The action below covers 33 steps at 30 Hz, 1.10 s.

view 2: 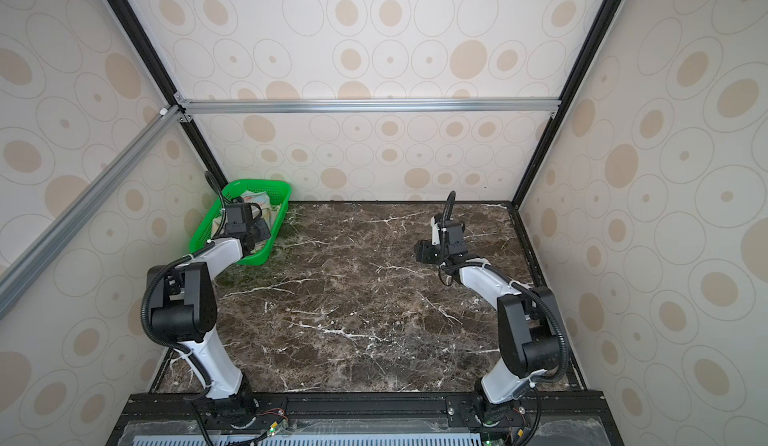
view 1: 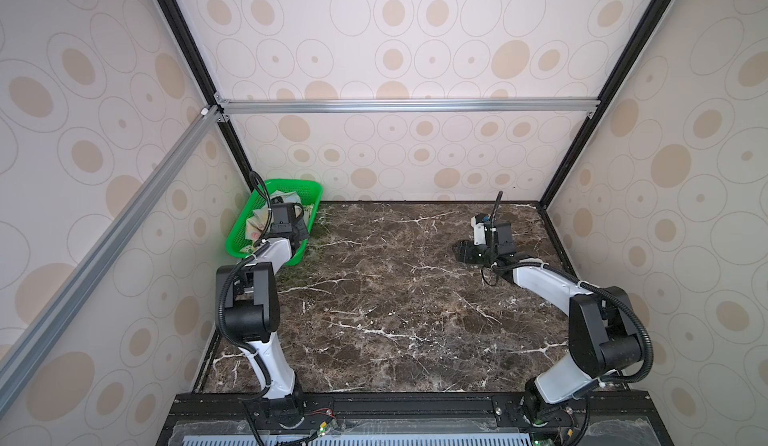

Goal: Fold and stack the skirts
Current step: 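Lift the floral skirt high out of the basket with the left gripper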

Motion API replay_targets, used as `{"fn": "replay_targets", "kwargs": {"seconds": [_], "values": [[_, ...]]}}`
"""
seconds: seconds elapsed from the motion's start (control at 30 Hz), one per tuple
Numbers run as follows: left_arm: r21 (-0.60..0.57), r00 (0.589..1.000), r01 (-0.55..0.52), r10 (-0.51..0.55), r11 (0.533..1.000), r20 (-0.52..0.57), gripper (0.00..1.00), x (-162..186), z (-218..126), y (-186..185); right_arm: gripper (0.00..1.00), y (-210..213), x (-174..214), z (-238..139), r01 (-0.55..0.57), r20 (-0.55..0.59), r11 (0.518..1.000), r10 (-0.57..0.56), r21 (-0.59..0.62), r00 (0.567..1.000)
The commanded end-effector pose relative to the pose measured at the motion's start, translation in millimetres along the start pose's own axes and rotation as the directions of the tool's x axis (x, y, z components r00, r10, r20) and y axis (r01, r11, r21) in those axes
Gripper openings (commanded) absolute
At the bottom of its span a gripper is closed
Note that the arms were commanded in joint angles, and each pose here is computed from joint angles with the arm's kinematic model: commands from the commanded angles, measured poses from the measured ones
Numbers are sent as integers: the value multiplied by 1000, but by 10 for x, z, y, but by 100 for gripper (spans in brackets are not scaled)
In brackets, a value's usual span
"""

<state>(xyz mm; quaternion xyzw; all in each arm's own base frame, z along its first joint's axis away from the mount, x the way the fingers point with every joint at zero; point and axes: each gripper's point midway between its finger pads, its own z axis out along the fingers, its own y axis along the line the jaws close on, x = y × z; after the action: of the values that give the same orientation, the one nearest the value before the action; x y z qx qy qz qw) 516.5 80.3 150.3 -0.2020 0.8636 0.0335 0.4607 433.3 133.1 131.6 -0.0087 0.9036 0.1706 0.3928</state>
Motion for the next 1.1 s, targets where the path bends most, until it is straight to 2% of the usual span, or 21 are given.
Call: {"fn": "replay_targets", "kwargs": {"seconds": [0.0,0.2,0.37,0.47,0.67,0.9,0.97,1.07], "values": [[101,987,16,-31,995,156,0,-690,-469,-194,69,104,-126,-124,-5,22,1000,6,-21,1000],[298,957,-13,-74,955,280,0,-1477,-1217,-580,69,183,-265,-298,-7,51,999,9,-35,999],[444,916,-68,-120,894,383,0,-2066,-1941,-867,69,266,-431,-457,0,84,999,4,-50,996],[534,880,-102,-173,839,442,0,-2345,-2407,-1017,69,313,-487,-505,-1,86,998,7,-65,996],[696,798,-216,-287,685,529,0,-2691,-3333,-1308,69,399,-563,-556,-13,97,995,23,-103,995],[802,720,-381,-397,460,570,0,-2833,-4387,-1548,69,473,-556,-566,-9,94,992,21,-126,995],[826,712,-414,-429,384,556,0,-2821,-4618,-1606,69,480,-545,-570,-10,94,992,21,-126,995],[864,731,-439,-462,245,503,0,-2705,-4898,-1748,69,484,-528,-592,-10,97,992,22,-125,995]]}}
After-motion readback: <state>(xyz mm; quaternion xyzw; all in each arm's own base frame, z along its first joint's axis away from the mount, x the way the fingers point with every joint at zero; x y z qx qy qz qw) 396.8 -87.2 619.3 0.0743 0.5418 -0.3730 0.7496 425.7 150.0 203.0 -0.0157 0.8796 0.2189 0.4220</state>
